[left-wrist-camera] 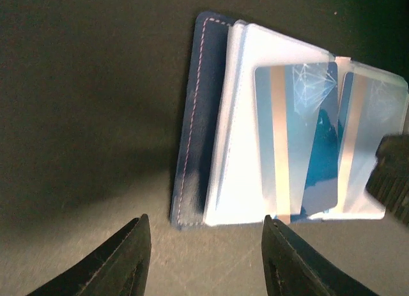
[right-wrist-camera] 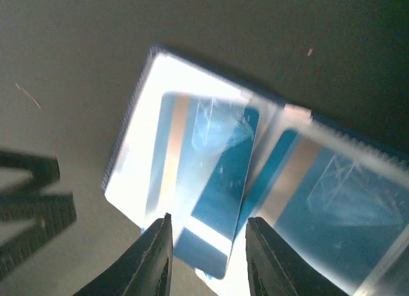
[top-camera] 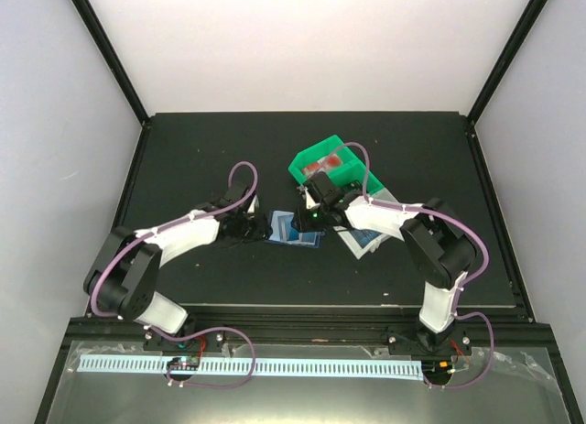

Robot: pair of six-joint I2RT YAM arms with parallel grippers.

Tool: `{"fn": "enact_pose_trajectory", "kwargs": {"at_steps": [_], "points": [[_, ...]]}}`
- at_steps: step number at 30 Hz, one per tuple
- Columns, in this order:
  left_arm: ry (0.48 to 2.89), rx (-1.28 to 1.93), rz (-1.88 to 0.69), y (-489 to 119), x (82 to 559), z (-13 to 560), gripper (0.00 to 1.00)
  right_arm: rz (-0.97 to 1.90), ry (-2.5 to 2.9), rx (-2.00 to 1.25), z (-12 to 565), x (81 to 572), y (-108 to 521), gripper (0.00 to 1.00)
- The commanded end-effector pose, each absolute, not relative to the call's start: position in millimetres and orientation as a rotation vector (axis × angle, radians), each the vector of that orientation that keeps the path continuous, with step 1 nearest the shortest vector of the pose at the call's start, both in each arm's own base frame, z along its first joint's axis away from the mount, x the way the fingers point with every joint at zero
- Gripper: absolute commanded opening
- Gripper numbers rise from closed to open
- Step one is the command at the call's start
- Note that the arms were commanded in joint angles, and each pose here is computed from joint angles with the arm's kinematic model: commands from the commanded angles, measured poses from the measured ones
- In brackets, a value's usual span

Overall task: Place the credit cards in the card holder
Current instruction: Insert the credit card into the card holder.

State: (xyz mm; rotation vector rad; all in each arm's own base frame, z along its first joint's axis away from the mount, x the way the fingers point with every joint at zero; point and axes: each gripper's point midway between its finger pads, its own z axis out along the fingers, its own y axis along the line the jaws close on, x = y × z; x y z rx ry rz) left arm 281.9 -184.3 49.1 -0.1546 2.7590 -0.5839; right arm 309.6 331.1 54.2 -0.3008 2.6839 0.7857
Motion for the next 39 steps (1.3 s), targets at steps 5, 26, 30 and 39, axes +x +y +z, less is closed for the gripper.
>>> {"fn": "enact_pose_trajectory", "kwargs": {"at_steps": [5, 26, 30, 39], "points": [[2.733, -0.106, -0.602, -201, 309, 49, 0.51, 0.492, 2.662, -0.774, 36, 281, 325, 0.38], [2.820, -0.260, -0.597, -195, 292, 8, 0.31, 0.131, 2.435, -0.941, 17, 290, 338, 0.48], [2.828, -0.267, -0.611, -195, 288, 7, 0.31, 0.100, 2.408, -0.913, 15, 294, 338, 0.49], [2.831, -0.276, -0.622, -194, 284, 5, 0.30, 0.158, 2.418, -0.688, 29, 300, 336, 0.48]]}}
